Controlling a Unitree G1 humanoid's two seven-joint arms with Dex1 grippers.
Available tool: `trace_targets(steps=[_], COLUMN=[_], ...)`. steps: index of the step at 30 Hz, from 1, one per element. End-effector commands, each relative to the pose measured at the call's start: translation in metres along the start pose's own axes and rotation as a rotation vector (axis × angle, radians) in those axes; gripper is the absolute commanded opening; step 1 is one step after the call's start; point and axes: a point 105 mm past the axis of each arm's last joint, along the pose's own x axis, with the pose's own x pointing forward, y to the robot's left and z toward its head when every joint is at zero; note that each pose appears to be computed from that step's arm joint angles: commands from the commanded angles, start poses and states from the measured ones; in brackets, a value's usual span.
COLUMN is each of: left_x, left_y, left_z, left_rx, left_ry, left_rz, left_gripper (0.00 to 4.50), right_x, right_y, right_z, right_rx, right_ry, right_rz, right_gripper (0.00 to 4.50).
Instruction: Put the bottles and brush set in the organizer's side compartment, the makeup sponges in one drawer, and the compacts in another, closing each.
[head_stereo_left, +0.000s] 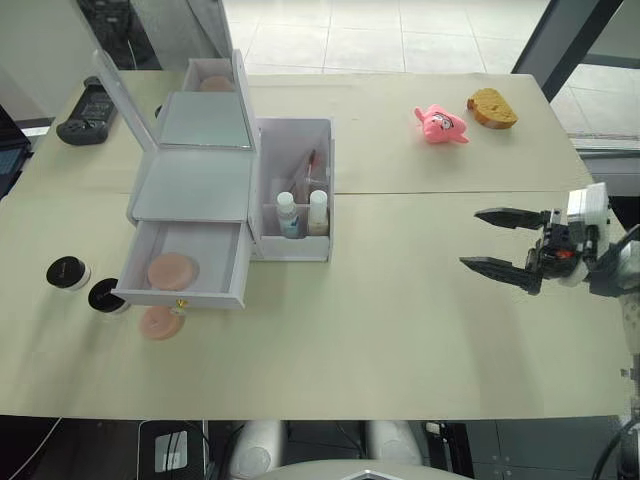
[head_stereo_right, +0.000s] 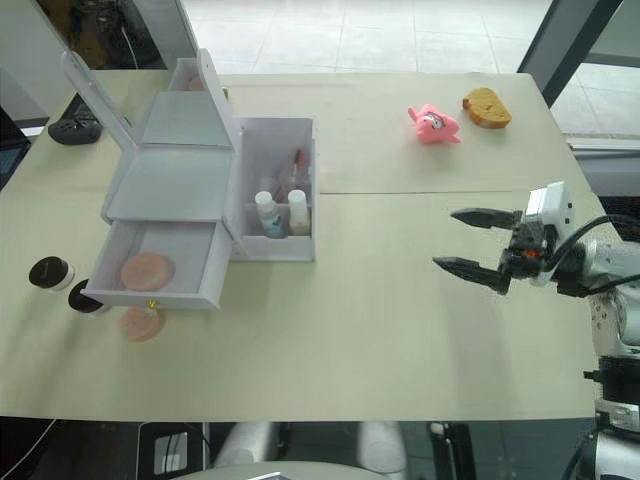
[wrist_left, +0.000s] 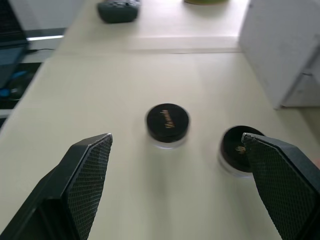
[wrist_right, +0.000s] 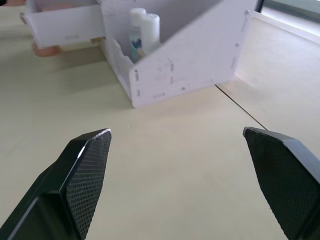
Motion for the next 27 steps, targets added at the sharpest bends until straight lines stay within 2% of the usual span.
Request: trace_targets(steps=[1, 6, 10, 14, 16, 18, 20, 24, 27], left_x=[-0.01, -0.01, -0.004, -0.015, -0.028, -0.038, -0.045, -0.051, -0.057], left_y=[0.011, 0.012, -0.003, -0.059, -0.076, -0.085, -0.086, -0.091, -0.089], left_z=[0.007, 0.002, -0.001, -0.017, -0.018, -0.016, -0.015, -0.015, -0.021], left_rx=[0.014, 0.014, 0.031, 0.075, 0.096, 0.194, 0.284, 0.363, 0.356], left_ry=[-0.04, -0.025, 0.009, 0.152, 0.215, 0.262, 0.29, 0.311, 0.34], left_rz=[0.047, 0.034, -0.045, -0.383, -0.501, -0.588, -0.631, -0.688, -0.705], left_gripper=[4.48, 4.48, 4.48, 4.48, 4.48, 4.48, 4.48, 4.48, 4.48], right_x=[-0.015, -0.011, 0.007, 0.034, 0.041, 0.048, 0.053, 0.058, 0.058], right_y=[-0.018, -0.025, -0.017, 0.011, 0.023, 0.034, 0.043, 0.054, 0.062], right_z=[0.001, 0.009, 0.029, 0.054, 0.066, 0.079, 0.088, 0.099, 0.107], right_rx=[-0.087, -0.133, -0.149, -0.176, -0.153, -0.171, -0.194, -0.228, -0.236], right_ry=[0.012, -0.001, -0.06, -0.119, -0.137, -0.153, -0.154, -0.139, -0.122], right_rz=[-0.099, -0.111, -0.034, 0.146, 0.25, 0.325, 0.379, 0.46, 0.511], right_gripper=[4.5, 4.5, 4.5, 4.5, 4.5, 4.5, 4.5, 4.5, 4.5])
